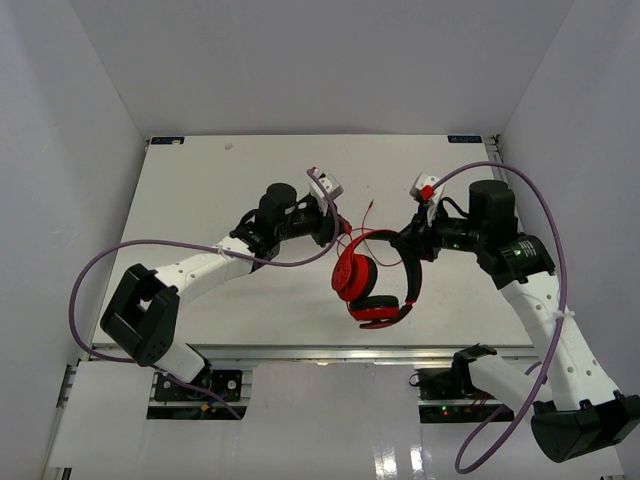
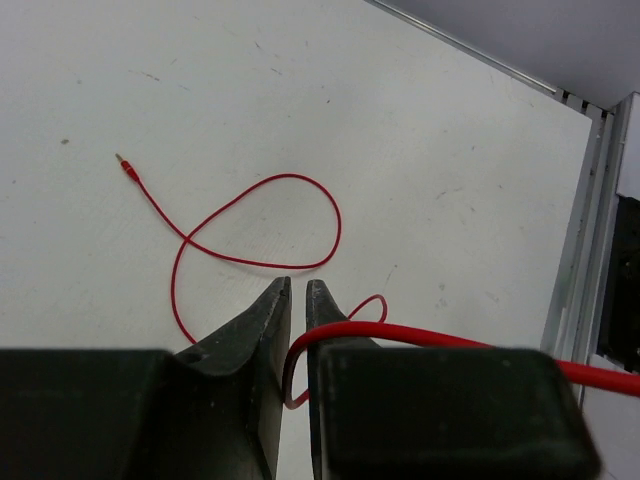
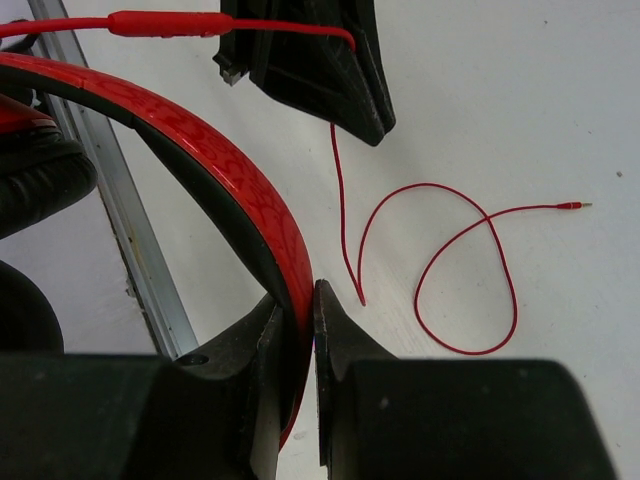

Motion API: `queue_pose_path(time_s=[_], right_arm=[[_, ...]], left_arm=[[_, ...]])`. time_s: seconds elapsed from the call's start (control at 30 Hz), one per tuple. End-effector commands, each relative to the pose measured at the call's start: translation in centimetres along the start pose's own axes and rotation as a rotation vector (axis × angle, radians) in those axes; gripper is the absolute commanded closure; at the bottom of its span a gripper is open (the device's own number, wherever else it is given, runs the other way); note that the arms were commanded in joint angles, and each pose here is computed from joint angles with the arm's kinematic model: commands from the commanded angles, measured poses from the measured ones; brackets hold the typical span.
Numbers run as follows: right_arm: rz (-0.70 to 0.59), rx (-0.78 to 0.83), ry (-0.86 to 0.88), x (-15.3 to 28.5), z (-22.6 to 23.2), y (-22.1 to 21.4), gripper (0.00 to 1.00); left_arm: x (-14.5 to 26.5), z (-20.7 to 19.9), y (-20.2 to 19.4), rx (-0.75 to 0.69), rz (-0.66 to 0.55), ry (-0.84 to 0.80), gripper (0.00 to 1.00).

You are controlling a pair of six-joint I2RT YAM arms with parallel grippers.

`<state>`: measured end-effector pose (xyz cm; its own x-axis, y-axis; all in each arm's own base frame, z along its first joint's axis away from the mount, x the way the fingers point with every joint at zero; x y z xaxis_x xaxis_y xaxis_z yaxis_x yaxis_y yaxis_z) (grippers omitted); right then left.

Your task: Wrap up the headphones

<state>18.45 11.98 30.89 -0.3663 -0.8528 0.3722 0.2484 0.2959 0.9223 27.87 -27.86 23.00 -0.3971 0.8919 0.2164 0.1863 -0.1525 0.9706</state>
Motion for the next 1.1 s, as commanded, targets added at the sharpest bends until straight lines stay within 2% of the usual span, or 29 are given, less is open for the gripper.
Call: queue_pose_path(time_s=[0.0, 0.13, 0.3, 0.6, 1.07], right_arm=[[-0.115, -0.023, 0.054, 1.4, 0.4, 3.8, 0.92], [-0.136, -0.072, 0.042, 1.8, -0.3, 4.7, 0.92], [-0.168, -0.135, 0.033, 2.2, -1.2, 5.6, 0.92], [-0.230, -0.265, -0.068, 3.3, -3.7, 7.6, 0.92], [-0.303, -0.451, -0.300, 4.1, -7.7, 8.0, 0.92]], left_arm=[[0.6, -1.6, 2.3, 0.080, -0.206, -0.105, 0.70], [0.5, -2.3, 1.8, 0.125, -0.270, -0.159, 0.66], [0.0, -3.1, 1.4, 0.170, -0.334, -0.223, 0.66], [-2.7, -5.1, -0.4, 0.187, -0.301, -0.282, 0.66], [-4.9, -9.0, -4.0, 0.231, -0.298, -0.328, 0.65]])
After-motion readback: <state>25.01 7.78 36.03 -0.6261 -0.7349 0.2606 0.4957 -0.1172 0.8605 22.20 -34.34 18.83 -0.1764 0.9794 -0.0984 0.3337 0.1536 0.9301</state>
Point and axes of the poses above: each gripper's point midway between its finger pads, its own x axis back along the fingers, its own z axis along the line the jaws close on, y = z × x, the point moved 8 cm from there along x, back along the fingers, and after that the axes turned 3 degrees about -x, right-handed, at the moved point
